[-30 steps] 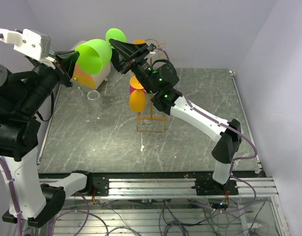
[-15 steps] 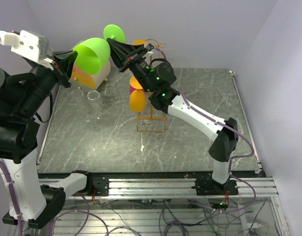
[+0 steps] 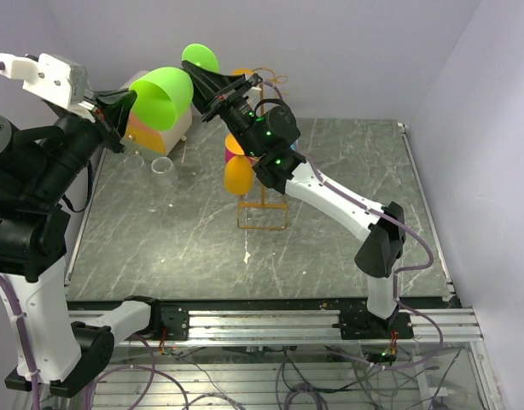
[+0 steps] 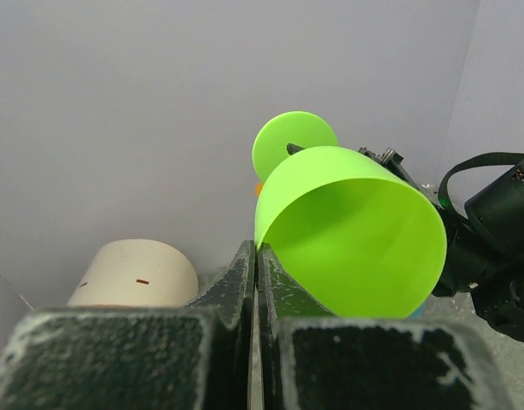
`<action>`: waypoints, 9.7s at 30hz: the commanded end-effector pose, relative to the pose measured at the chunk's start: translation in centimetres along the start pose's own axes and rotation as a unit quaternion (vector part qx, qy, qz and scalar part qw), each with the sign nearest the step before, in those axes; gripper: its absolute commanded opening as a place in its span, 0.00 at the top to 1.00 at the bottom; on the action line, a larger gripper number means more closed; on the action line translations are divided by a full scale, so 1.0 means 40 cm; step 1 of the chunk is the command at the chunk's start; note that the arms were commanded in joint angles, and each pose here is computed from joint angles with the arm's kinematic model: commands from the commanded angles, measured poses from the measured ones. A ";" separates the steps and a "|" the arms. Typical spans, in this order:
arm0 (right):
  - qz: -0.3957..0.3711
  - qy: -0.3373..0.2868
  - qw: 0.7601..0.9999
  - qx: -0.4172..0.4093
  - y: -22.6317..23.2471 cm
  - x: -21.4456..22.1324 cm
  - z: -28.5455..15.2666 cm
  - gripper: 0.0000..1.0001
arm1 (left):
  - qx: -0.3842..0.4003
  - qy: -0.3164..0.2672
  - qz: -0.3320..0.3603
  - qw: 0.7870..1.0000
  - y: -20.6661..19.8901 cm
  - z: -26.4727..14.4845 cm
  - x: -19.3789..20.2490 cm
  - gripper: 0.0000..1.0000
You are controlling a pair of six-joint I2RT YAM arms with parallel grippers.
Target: Place the wine glass upside down on the wine glass rack
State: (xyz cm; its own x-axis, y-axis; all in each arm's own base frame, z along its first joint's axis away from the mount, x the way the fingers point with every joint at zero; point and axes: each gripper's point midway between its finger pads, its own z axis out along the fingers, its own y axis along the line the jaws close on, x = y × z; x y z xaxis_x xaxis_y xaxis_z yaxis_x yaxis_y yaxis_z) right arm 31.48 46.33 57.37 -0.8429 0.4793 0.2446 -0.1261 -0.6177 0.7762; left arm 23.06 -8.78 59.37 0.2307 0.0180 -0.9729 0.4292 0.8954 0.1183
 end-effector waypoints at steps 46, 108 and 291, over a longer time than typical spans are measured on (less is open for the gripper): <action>-0.839 -0.083 0.437 0.313 0.385 -0.593 -0.499 1.00 | -0.039 0.362 -0.077 0.928 0.182 0.019 0.527 0.16; -0.781 0.398 0.480 0.039 -0.203 -0.658 -0.500 1.00 | 0.026 0.436 -0.157 0.886 0.143 0.042 0.723 0.20; -0.150 -0.077 0.981 -0.094 0.024 -0.088 0.010 0.27 | -0.044 -0.141 -0.044 0.988 0.123 0.097 0.052 0.93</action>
State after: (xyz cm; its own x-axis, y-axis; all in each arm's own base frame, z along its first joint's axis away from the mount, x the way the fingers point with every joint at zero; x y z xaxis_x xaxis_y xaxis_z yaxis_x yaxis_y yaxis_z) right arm 34.02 43.99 56.98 -0.6872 0.7241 0.0591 -0.4457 -0.4845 0.7527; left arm 30.96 -5.67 56.04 0.3375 -0.1517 -0.9290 0.3562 0.9341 -0.0232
